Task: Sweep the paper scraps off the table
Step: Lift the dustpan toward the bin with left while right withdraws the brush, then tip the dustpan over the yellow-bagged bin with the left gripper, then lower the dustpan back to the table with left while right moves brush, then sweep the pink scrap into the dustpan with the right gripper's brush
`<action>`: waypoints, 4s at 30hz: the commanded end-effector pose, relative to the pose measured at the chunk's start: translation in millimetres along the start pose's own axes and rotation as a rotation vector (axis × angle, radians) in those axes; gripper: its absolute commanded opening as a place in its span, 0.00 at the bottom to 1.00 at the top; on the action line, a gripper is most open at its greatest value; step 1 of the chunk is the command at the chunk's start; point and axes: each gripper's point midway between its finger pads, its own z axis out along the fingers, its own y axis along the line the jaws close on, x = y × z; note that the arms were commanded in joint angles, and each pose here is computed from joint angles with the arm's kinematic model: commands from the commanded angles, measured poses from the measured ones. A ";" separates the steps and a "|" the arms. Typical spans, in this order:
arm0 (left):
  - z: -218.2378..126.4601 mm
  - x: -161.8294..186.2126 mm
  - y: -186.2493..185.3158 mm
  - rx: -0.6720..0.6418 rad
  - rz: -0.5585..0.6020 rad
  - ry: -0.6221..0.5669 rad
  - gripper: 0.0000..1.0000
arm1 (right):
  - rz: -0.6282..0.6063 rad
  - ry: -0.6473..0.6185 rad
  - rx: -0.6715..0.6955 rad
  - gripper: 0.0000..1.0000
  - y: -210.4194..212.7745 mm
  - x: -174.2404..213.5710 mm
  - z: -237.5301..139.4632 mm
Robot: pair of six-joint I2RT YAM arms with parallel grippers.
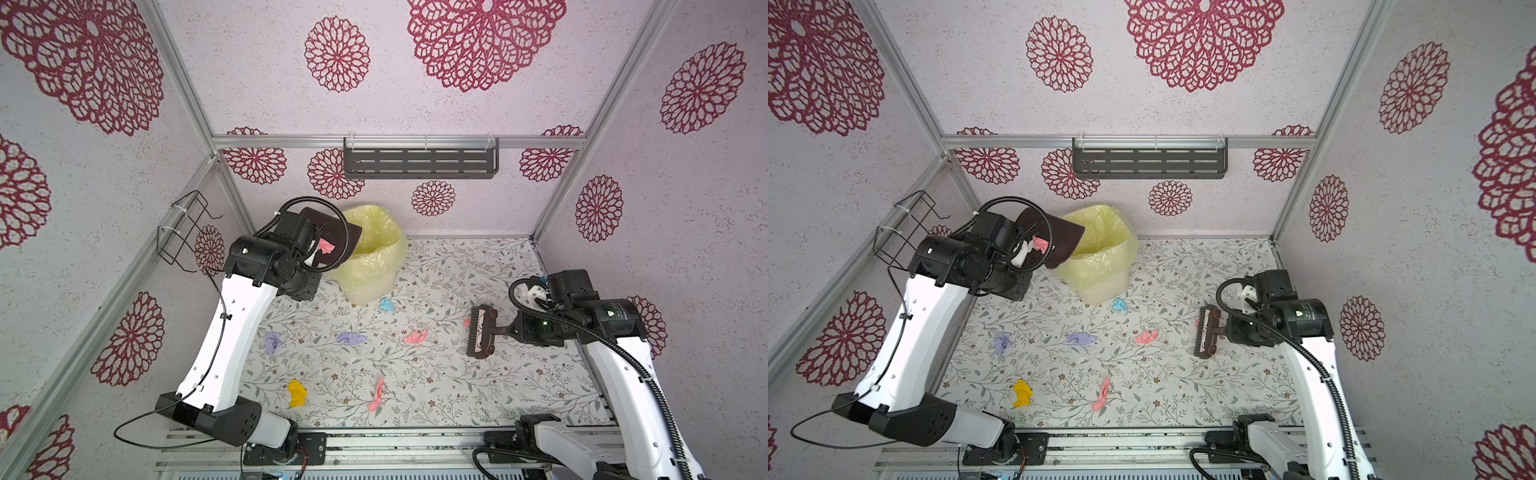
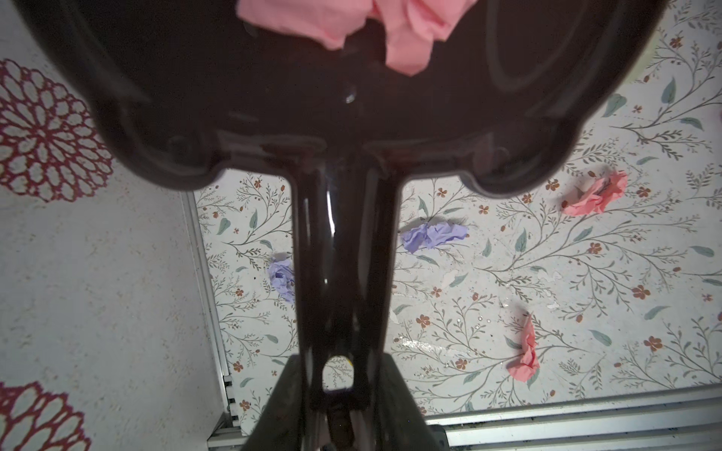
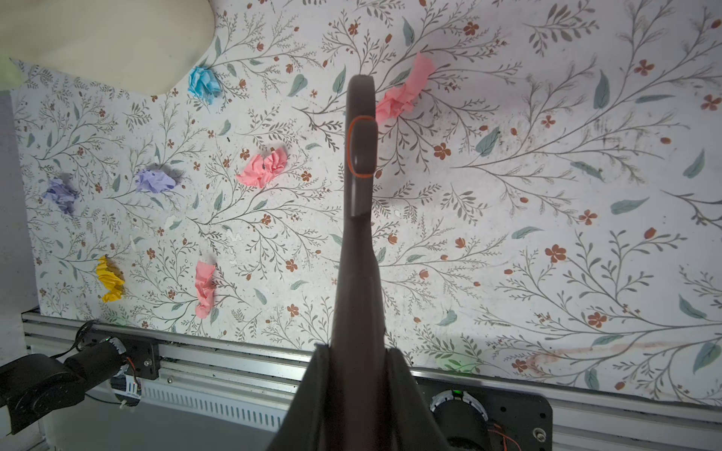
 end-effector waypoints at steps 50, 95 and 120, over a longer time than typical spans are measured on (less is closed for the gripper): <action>-1.5 -156.7 34.9 -1.028 0.850 0.033 0.00 | 0.020 0.037 -0.151 0.00 17.8 17.2 14.5; 30.3 -7.7 -204.8 0.239 0.425 -0.157 0.00 | -0.421 -0.137 0.664 0.00 -54.0 -103.6 15.6; 62.2 93.0 -220.7 0.355 0.314 0.084 0.00 | -1.073 0.115 0.614 0.00 -0.4 -113.1 104.5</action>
